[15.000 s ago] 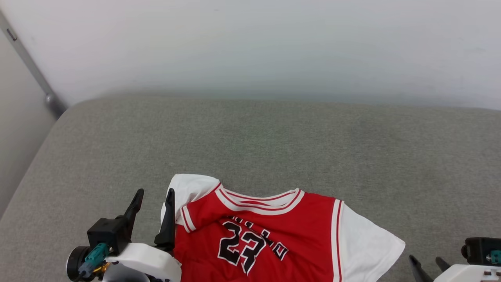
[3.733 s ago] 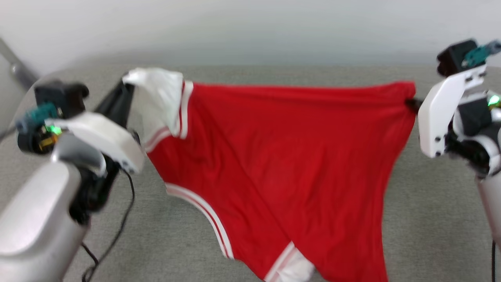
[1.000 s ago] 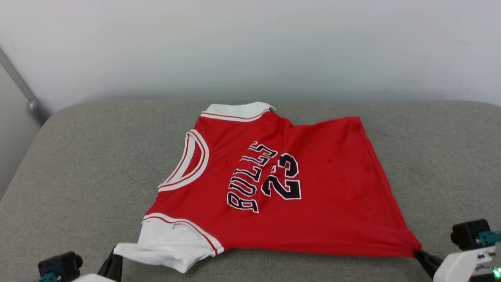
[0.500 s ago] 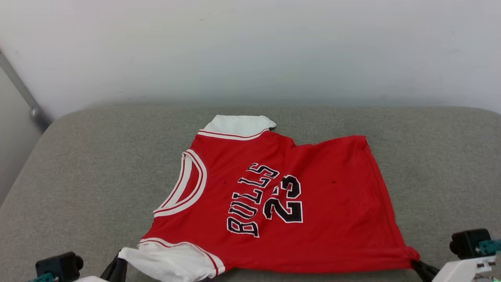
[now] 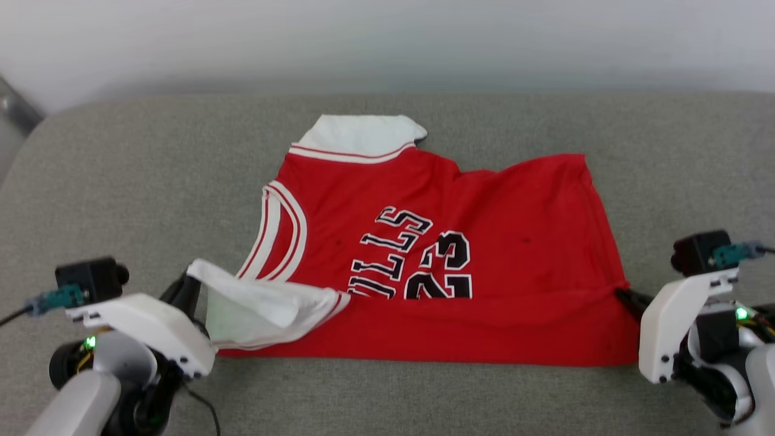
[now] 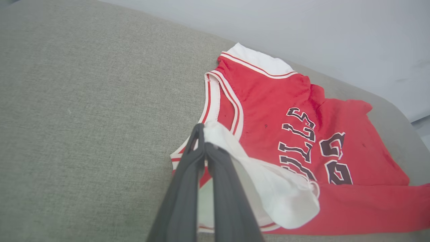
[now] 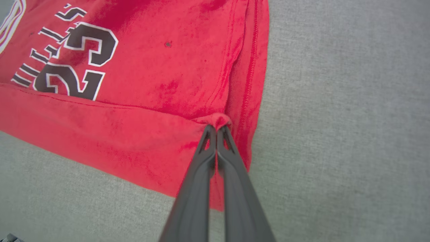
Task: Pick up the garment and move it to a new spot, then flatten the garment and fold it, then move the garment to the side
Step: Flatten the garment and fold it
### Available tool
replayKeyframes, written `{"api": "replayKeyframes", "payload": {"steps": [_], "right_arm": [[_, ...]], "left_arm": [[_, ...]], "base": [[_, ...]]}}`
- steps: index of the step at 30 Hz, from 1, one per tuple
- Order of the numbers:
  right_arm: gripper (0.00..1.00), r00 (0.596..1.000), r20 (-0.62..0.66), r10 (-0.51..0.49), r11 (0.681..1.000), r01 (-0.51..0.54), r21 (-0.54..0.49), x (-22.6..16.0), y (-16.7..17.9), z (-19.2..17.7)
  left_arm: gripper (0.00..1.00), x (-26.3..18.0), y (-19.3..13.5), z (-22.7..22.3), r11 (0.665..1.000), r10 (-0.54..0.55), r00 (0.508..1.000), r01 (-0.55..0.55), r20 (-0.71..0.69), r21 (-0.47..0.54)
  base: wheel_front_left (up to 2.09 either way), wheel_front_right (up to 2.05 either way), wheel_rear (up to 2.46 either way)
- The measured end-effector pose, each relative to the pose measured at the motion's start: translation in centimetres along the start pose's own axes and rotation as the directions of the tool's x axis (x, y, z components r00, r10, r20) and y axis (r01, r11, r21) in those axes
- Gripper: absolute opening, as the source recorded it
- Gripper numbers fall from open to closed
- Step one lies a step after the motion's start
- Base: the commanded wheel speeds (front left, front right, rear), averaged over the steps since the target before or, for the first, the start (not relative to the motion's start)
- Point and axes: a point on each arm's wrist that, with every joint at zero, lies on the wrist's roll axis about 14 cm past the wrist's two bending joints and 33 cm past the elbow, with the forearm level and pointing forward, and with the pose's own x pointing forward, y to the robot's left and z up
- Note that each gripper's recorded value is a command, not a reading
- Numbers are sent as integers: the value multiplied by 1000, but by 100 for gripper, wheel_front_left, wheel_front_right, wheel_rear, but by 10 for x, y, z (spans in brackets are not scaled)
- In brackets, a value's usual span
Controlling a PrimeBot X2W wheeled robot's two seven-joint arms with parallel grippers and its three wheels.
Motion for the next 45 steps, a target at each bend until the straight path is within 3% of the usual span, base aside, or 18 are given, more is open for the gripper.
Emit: {"api": "replayKeyframes", "payload": {"steps": [12,13,14,15,16,24,34,39,45], "right_arm": [[0,1000,-19,-6,999,7,50,72,-19,8],[4,1000,-22,-5,999,6,50,75,-19,6],[37,1000,-24,-2,998,3,56,78,-18,4],[37,1000,-25,1,998,0,63,80,-17,2],[100,999,29,15,999,-16,51,81,-10,5],[100,963,270,13,999,-22,30,49,-5,30],[100,789,610,-73,997,67,31,-41,-17,66],[100,735,669,-111,993,108,46,-75,-16,65],[100,733,667,-134,990,125,62,-88,-8,56]], "left_arm": [[0,83,22,-9,998,29,999,-30,-25,-58],[0,86,24,-18,997,34,998,-37,-53,-64],[0,89,24,-25,996,30,996,-36,-78,-76],[0,91,23,-32,996,28,995,-37,-100,-83],[100,96,21,-46,994,12,988,-29,-153,-106],[100,85,22,-25,996,14,995,-22,-98,-83],[100,48,13,21,999,-26,999,26,-32,30],[100,30,-3,21,990,-77,987,92,-138,103],[100,20,7,-19,988,-16,920,73,-391,133]], "base": [[0,0,0],[0,0,0],[0,0,0],[0,0,0],[0,0,0],[0,0,0],[0,0,0],[0,0,0],[0,0,0]]}}
